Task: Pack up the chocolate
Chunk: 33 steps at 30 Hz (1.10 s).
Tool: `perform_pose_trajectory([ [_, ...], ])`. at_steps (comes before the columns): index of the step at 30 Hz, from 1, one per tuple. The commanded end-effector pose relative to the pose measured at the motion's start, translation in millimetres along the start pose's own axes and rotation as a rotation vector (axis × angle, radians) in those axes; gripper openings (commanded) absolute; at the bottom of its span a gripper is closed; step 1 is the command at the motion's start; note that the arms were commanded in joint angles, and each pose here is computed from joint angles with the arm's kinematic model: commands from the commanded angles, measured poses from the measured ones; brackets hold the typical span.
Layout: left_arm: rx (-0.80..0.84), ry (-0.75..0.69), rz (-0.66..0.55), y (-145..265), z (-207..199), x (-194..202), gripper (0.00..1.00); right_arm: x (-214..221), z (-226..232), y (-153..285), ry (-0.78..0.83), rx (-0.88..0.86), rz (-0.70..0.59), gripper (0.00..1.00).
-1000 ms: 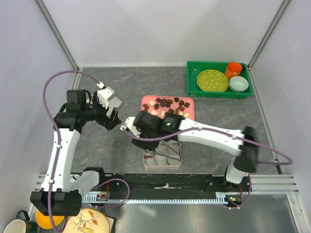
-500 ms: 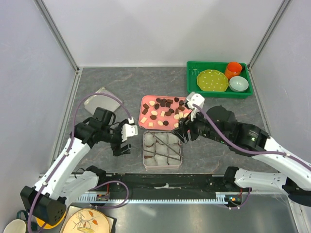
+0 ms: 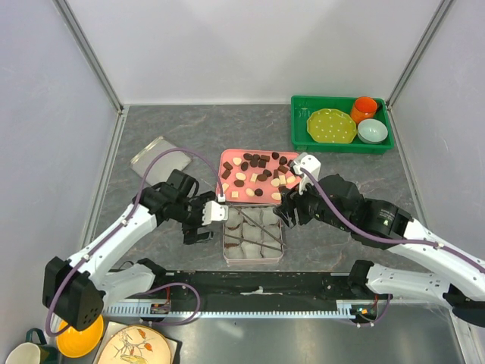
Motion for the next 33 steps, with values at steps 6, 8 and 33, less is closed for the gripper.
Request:
perform_pose_trajectory([
  [6,-0.003,-0.083,0.033,-23,11,4,0.93,0,-6,-4,-0.042,0.028,-0.031,0.65],
  [8,-0.005,-0.081,0.048,-26,9,8,0.88,2,-7,-5,-0.04,0.03,-0.022,0.65],
  [33,-0.008,-0.096,0.076,-42,5,3,0.06,10,-11,-6,-0.075,0.033,-0.004,0.64],
])
Point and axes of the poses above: each gripper's point midway between its finger pads, its own y axis back along the fingers, its own z axis along the line the jaws close on, x = y × z, the point moved 2 cm from there along y, back along the fingers, and after that the axes turned 1 degree about y, right-handed, at the moved point
